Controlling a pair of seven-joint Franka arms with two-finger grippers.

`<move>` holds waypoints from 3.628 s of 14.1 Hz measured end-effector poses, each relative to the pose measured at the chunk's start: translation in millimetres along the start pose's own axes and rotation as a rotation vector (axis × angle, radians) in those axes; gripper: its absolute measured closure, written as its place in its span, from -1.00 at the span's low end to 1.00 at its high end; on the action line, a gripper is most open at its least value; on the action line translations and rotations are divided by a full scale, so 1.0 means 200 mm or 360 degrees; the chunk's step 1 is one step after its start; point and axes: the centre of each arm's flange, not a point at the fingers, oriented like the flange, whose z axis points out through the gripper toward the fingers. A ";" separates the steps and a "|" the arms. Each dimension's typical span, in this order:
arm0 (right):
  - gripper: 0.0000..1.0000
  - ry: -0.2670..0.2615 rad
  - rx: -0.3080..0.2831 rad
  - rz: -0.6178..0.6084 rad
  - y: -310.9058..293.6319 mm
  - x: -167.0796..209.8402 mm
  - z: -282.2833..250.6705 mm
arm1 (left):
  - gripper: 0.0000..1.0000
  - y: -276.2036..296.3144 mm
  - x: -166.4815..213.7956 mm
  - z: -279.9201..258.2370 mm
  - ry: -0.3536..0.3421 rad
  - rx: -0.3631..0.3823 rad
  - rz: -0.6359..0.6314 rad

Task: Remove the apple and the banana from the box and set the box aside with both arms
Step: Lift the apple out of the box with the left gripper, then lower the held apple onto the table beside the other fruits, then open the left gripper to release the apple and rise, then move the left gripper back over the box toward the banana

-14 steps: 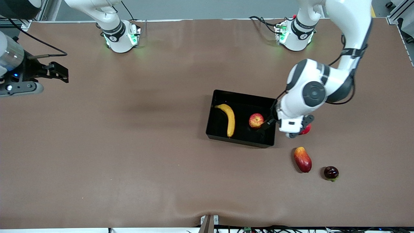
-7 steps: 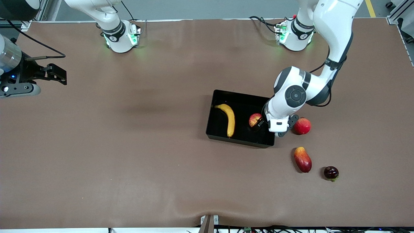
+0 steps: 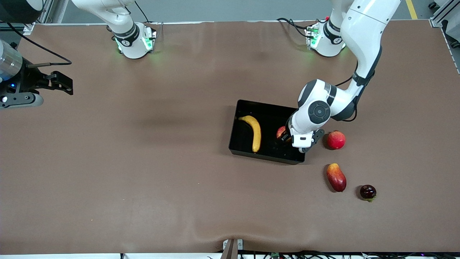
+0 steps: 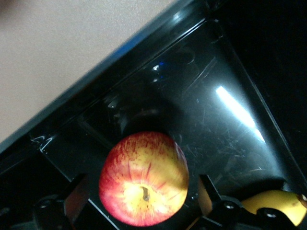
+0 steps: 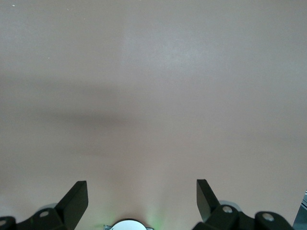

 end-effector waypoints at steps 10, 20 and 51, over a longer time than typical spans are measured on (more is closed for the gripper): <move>-1.00 -0.0001 0.0001 0.0006 0.01 0.00 0.00 | -0.54 0.06 0.01 -0.24 0.0023 -0.0026 0.0027; -1.00 -0.0001 0.0001 0.0012 0.02 0.00 0.00 | -0.53 -0.31 0.67 -1.09 -0.0011 0.0048 0.0274; -1.00 0.0194 0.0106 0.0192 0.32 0.20 0.15 | -1.00 -0.45 0.94 -0.87 -0.0130 0.0116 0.0541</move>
